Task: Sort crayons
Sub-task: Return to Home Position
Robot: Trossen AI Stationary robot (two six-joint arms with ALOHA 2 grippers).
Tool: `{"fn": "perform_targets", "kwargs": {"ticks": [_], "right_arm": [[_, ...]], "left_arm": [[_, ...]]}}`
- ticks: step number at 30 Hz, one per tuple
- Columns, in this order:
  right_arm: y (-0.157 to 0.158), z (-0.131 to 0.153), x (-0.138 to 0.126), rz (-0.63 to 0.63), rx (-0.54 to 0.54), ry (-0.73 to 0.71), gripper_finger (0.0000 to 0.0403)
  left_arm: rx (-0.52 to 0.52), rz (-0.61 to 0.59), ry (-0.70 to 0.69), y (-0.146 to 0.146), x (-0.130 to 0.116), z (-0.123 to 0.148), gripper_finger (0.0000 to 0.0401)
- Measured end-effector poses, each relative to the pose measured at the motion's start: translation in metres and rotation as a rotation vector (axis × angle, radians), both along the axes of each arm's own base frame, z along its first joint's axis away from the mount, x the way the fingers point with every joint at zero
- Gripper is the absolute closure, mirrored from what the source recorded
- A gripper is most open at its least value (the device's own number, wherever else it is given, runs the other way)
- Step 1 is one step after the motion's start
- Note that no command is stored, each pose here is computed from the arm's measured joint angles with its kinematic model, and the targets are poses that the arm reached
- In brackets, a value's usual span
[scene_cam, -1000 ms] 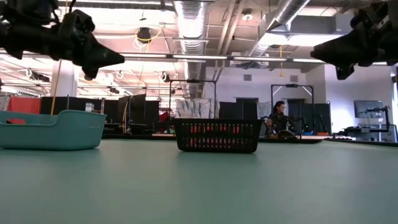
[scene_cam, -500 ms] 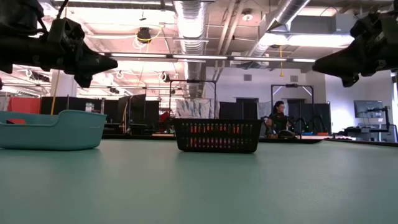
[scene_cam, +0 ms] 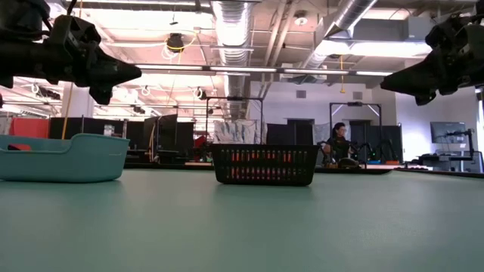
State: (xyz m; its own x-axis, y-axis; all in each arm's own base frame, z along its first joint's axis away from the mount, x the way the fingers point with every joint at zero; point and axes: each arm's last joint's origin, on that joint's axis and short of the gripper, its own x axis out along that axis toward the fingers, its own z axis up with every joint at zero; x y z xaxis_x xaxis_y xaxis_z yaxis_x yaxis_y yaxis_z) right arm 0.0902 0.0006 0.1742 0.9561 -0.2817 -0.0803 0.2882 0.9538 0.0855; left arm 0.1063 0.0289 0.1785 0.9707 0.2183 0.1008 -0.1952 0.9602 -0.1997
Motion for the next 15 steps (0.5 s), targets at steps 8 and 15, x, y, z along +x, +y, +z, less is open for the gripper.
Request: {"fn": "perform_targets", "kwargs": {"ticks": [8, 15], "right_arm": [[-0.001, 0.0, 0.0, 0.02, 0.003, 0.005, 0.031], [-0.001, -0.001, 0.0, 0.018, 0.003, 0.006, 0.031]], "left_arm": [[-0.034, -0.052, -0.001, -0.006, 0.002, -0.001, 0.0384], [-0.066, 0.009, 0.116, -0.005, 0.002, -0.013, 0.0384]]}}
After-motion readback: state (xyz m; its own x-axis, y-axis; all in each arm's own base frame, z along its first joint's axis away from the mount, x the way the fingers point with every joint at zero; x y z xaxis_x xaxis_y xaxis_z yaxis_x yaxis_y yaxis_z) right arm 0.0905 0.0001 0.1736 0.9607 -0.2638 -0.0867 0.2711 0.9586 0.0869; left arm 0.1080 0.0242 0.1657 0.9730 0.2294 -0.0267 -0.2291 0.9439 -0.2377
